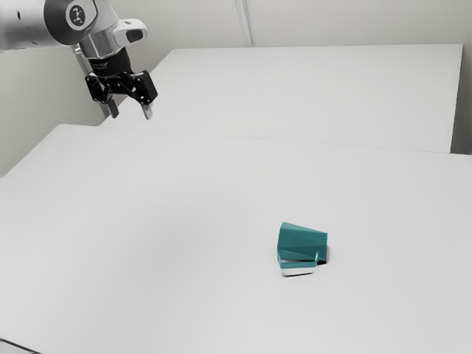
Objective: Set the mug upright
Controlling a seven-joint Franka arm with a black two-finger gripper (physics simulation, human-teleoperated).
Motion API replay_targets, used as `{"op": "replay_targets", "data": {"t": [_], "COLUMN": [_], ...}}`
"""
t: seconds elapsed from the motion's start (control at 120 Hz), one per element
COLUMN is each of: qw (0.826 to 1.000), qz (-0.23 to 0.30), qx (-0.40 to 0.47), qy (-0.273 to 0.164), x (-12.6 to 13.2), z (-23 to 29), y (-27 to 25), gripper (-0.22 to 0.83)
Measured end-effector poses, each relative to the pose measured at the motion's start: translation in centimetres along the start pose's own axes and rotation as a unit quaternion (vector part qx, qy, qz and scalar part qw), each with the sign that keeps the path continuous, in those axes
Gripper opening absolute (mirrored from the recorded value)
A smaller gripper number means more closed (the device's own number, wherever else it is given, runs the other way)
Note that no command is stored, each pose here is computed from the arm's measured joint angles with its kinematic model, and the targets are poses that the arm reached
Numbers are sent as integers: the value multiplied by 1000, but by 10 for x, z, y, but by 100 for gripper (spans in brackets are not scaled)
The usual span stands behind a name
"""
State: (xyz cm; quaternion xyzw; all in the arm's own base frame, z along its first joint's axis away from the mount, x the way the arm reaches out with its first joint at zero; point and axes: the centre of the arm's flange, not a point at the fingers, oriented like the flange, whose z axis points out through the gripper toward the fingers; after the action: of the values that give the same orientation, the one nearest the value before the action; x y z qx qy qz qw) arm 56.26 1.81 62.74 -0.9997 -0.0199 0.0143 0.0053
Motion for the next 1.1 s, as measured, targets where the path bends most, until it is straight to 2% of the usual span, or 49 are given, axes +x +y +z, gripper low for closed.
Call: {"op": "replay_targets", "data": {"t": [0.225,0.467,0.792,1.1], "qw": [1000,996,968,944], "qz": [7,30,48,58], "qx": [-10,-89,-239,-308], "qy": [-1,15,57,103], "x": [1,11,11,2], "z": [3,52,123,167], "y": [5,21,41,49], "gripper": [59,59,59,59]}}
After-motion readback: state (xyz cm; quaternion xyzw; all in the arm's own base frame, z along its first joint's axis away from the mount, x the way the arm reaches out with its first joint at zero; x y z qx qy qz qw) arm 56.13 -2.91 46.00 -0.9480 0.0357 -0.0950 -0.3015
